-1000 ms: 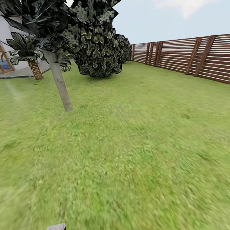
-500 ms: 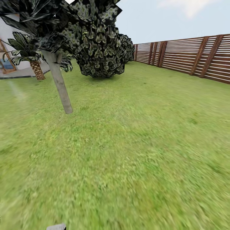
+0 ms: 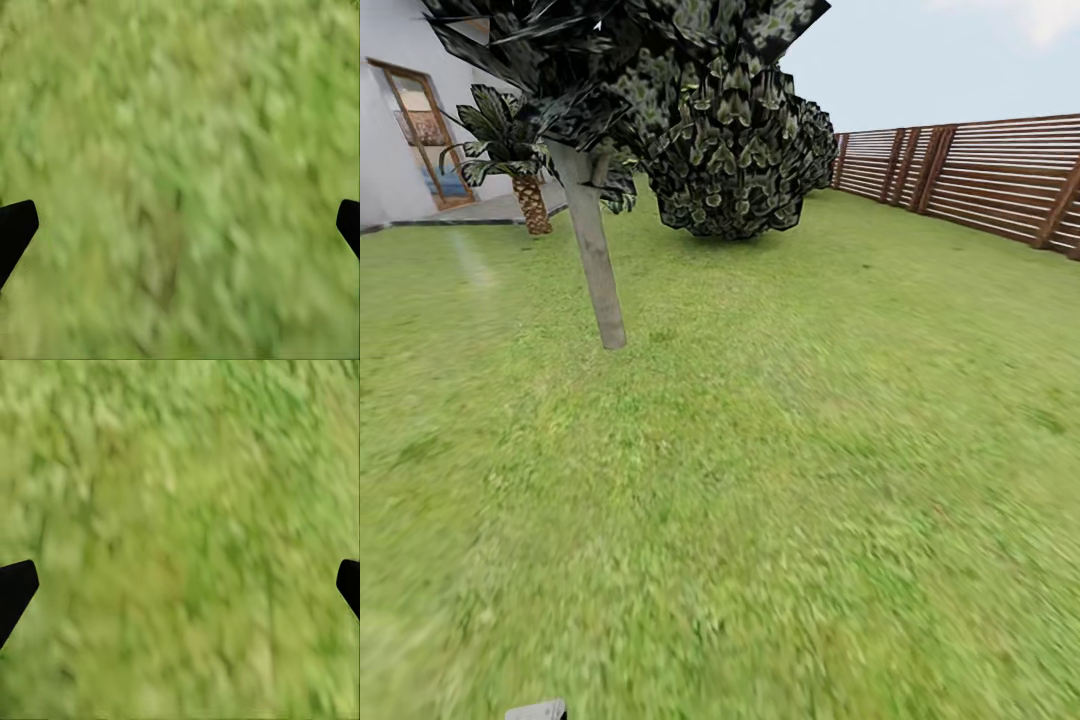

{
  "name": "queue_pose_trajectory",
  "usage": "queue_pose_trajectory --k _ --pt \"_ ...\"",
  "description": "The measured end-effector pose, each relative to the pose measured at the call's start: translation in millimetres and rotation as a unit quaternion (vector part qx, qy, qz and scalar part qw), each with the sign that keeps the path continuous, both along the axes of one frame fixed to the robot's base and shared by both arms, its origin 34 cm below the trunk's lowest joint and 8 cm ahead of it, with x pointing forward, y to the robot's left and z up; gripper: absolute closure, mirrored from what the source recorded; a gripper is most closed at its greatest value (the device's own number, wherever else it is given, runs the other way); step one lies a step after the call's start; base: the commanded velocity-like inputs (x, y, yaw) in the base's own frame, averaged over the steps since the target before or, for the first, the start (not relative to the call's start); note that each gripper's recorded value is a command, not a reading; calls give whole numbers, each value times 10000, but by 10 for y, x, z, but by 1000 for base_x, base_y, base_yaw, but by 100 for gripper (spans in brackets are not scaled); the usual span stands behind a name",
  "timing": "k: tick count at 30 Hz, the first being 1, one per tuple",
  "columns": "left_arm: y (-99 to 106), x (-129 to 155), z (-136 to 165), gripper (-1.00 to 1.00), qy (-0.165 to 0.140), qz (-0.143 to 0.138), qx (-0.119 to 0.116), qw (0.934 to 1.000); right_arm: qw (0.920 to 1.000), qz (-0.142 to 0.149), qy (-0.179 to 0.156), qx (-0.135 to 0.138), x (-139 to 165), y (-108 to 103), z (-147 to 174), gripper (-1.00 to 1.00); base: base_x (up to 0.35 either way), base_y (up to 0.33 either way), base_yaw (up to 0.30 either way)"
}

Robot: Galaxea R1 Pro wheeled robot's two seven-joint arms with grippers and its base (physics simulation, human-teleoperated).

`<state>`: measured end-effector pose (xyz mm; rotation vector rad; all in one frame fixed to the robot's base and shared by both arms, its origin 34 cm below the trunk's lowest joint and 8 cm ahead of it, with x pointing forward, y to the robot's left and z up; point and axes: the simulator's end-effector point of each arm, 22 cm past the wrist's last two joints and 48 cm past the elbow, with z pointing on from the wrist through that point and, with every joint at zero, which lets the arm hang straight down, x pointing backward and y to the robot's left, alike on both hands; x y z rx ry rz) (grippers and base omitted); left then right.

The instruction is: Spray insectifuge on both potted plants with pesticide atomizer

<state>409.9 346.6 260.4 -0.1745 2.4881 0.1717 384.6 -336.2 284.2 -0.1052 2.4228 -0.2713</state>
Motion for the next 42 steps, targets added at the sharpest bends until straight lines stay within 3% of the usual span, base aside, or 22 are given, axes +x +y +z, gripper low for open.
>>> queue_pose_trajectory --k 16,32,42 --pt "3 0 0 -100 0 2 1 10000 10000 -1 0 0 0 -1 0 -100 326 0 277" --pt "-20 7 -4 -100 3 -4 -13 10000 10000 -2 3 0 -1 -1 -3 -100 33 0 277" --pt "-15 8 0 -100 -1 -3 -10 10000 10000 -1 0 0 0 -1 0 -100 278 0 277"
